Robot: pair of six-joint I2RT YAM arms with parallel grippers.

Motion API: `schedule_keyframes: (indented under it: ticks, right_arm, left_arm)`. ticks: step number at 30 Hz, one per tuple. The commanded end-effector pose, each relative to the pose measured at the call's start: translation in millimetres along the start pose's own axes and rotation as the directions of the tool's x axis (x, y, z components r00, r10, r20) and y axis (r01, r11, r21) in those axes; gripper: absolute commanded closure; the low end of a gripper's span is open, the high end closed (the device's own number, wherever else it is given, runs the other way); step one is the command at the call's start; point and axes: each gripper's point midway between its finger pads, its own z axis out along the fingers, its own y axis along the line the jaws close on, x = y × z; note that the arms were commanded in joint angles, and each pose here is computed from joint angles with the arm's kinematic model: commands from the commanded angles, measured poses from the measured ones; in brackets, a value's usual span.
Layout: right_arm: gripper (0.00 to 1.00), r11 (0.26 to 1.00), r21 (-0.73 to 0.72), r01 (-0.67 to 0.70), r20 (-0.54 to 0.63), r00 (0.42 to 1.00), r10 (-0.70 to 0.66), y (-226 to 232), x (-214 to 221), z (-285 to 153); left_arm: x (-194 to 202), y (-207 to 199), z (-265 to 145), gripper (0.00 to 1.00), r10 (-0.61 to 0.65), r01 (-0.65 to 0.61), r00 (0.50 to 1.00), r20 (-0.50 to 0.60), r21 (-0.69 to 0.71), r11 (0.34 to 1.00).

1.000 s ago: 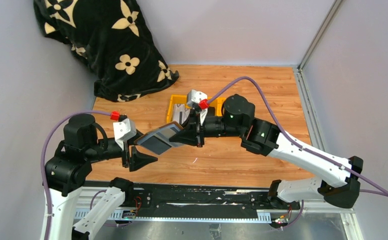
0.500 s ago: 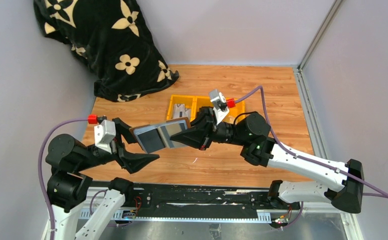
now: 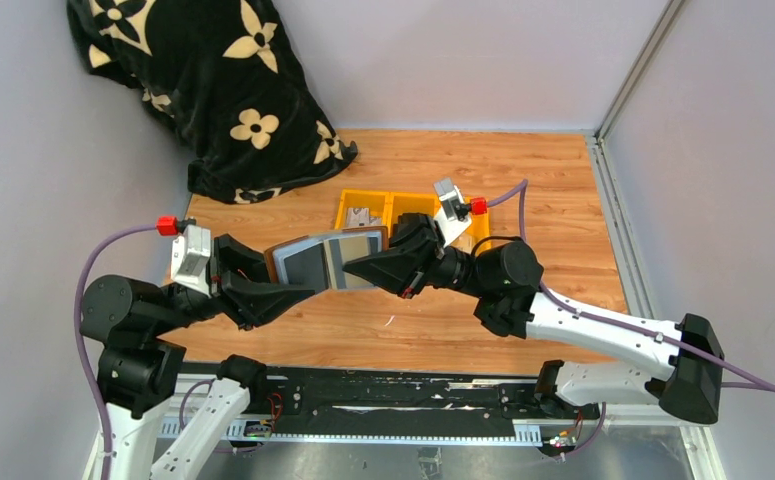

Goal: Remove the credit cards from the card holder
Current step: Remove the credit card from the card holder.

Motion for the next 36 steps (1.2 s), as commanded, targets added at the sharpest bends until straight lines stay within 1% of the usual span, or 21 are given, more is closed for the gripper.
schedule_keyframes:
  ticks: [1,5,7,8,9,11,12,14,17,18,20,21,25,26,28,30,33,36]
  right_arm:
    - [1.00,0.998,-0.055,0.006,0.100,0.995,-0.001,17,-22,1]
    - [1.00,0.998,-0.058,0.005,0.100,0.995,0.000,18,-20,-2]
    - [1.00,0.998,-0.060,0.000,0.100,0.995,0.006,18,-19,-4]
    - [1.00,0.998,-0.056,-0.006,0.100,0.995,0.011,18,-18,-6]
    - [0.98,0.999,-0.051,-0.013,0.097,0.995,0.018,17,-17,-8]
    - [0.82,1.000,-0.018,-0.022,0.085,0.996,0.023,11,-15,-13]
    - [0.71,0.999,0.015,-0.031,0.077,0.997,0.030,5,-14,-16]
    - [0.54,0.994,0.099,-0.048,0.053,0.998,0.043,-13,-11,-25]
    - [0.42,0.982,0.183,-0.052,-0.007,0.999,0.054,-32,-12,-38]
    - [0.40,0.977,0.208,-0.044,-0.023,0.998,0.050,-39,-13,-42]
    - [0.34,0.975,0.218,-0.029,-0.083,0.995,0.048,-44,-16,-47]
    - [0.33,0.972,0.232,-0.018,-0.108,0.993,0.044,-49,-16,-50]
    - [0.29,0.980,0.194,0.032,-0.253,0.967,0.019,-48,-8,-52]
    - [0.28,0.984,0.170,0.058,-0.277,0.961,-0.009,-44,-12,-49]
    - [0.27,0.978,0.184,0.094,-0.318,0.948,-0.031,-44,-17,-47]
    - [0.26,0.971,0.196,0.135,-0.325,0.943,-0.065,-41,-28,-46]
    - [0.26,0.960,0.228,0.164,-0.285,0.954,-0.095,-33,-49,-46]
    - [0.28,0.970,0.214,0.114,-0.234,0.970,-0.062,-18,-59,-45]
  left_arm:
    - [-5,2,7,0.64,-0.027,0.027,1.000,0.008,0.028,0.999]
    - [-4,7,11,0.74,-0.067,0.067,0.998,-0.011,0.026,0.997]
    - [-3,9,12,0.81,-0.079,0.080,0.997,-0.018,0.022,0.997]
    - [-2,11,12,0.87,-0.082,0.082,0.996,-0.021,0.015,0.997]
    - [-2,12,12,0.89,-0.079,0.080,0.997,-0.023,0.006,0.997]
    - [1,16,10,0.99,-0.073,0.072,0.997,-0.034,-0.023,0.997]
    - [3,19,9,1.00,-0.077,0.075,0.996,-0.046,-0.044,0.996]
    - [8,22,8,1.00,-0.071,0.067,0.995,-0.072,-0.064,0.996]
    - [19,29,6,1.00,-0.071,0.061,0.990,-0.125,-0.084,0.995]
    - [24,29,5,1.00,-0.088,0.075,0.985,-0.146,-0.089,0.993]
    - [32,33,4,1.00,-0.107,0.090,0.975,-0.193,-0.094,0.991]
    - [37,32,3,1.00,-0.123,0.106,0.969,-0.214,-0.091,0.990]
    - [45,34,1,1.00,-0.145,0.124,0.948,-0.284,-0.092,0.988]
    - [48,35,0,1.00,-0.152,0.127,0.941,-0.303,-0.100,0.987]
    - [55,37,-2,1.00,-0.160,0.129,0.926,-0.342,-0.110,0.985]
    - [61,41,-5,1.00,-0.174,0.133,0.911,-0.373,-0.134,0.982]
    - [69,43,-8,1.00,-0.213,0.163,0.892,-0.398,-0.157,0.974]
    - [75,45,-8,1.00,-0.238,0.187,0.881,-0.409,-0.160,0.969]
